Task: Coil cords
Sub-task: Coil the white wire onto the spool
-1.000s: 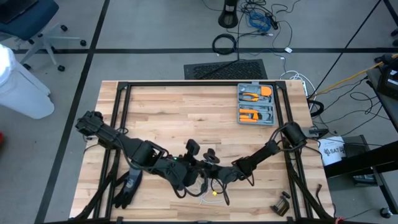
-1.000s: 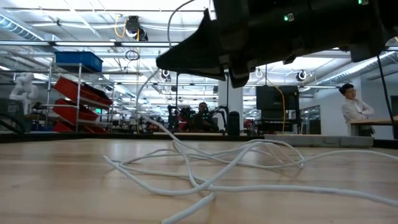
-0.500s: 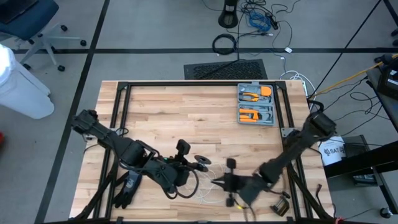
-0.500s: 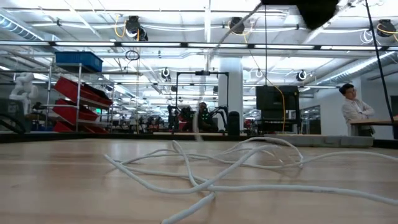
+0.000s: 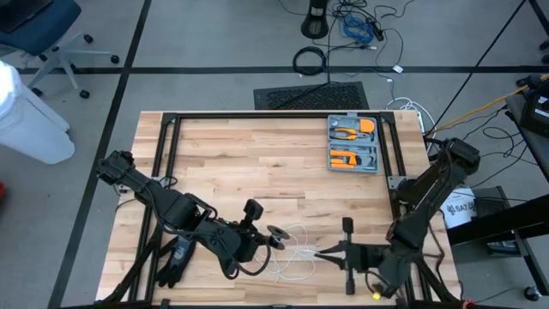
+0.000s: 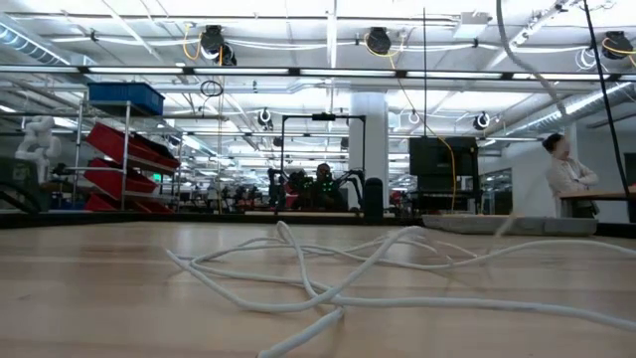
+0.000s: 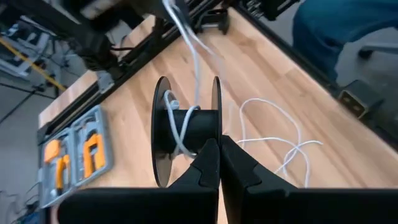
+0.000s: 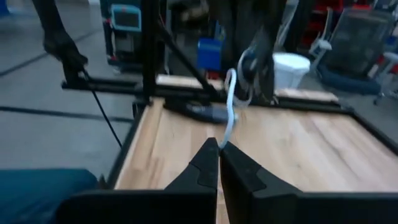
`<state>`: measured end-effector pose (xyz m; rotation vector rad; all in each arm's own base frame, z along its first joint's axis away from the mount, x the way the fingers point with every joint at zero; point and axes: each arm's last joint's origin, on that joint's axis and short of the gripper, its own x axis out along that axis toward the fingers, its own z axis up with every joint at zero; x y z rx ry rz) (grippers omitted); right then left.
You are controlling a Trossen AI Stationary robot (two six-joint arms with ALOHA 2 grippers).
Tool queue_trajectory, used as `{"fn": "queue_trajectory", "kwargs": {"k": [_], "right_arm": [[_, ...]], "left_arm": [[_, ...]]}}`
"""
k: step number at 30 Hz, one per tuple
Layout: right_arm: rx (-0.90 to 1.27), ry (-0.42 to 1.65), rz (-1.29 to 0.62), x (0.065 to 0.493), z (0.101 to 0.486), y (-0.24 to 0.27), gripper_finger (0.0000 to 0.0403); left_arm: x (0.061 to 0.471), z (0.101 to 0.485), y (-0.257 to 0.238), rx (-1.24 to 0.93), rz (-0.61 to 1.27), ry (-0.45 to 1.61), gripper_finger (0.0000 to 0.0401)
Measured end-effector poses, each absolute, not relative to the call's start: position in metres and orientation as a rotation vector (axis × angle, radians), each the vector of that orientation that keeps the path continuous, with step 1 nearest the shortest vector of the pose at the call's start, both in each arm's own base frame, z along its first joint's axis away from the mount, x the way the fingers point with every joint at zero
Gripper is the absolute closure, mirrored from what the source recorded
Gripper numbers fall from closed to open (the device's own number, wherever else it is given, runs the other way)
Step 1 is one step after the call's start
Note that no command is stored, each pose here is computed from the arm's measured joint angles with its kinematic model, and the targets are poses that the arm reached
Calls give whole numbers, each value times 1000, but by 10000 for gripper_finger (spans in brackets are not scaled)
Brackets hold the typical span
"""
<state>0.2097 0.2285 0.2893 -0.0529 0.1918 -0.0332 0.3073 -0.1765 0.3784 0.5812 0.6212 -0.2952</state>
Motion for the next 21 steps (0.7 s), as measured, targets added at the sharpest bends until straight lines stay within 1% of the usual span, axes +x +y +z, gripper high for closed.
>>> {"fn": "queue_trajectory", "kwargs": {"k": [9,17,21], "right_arm": [[-111,20,28,212,320,225,403],[-158,3,-18,223,325,214,403],[-165,-25,25,230,336,211,403]], "left_arm": [[319,373,-170,504,-385,637,401],[334,362,-166,450,-498,651,401],[343,352,-164,461,-537,667,401]]}}
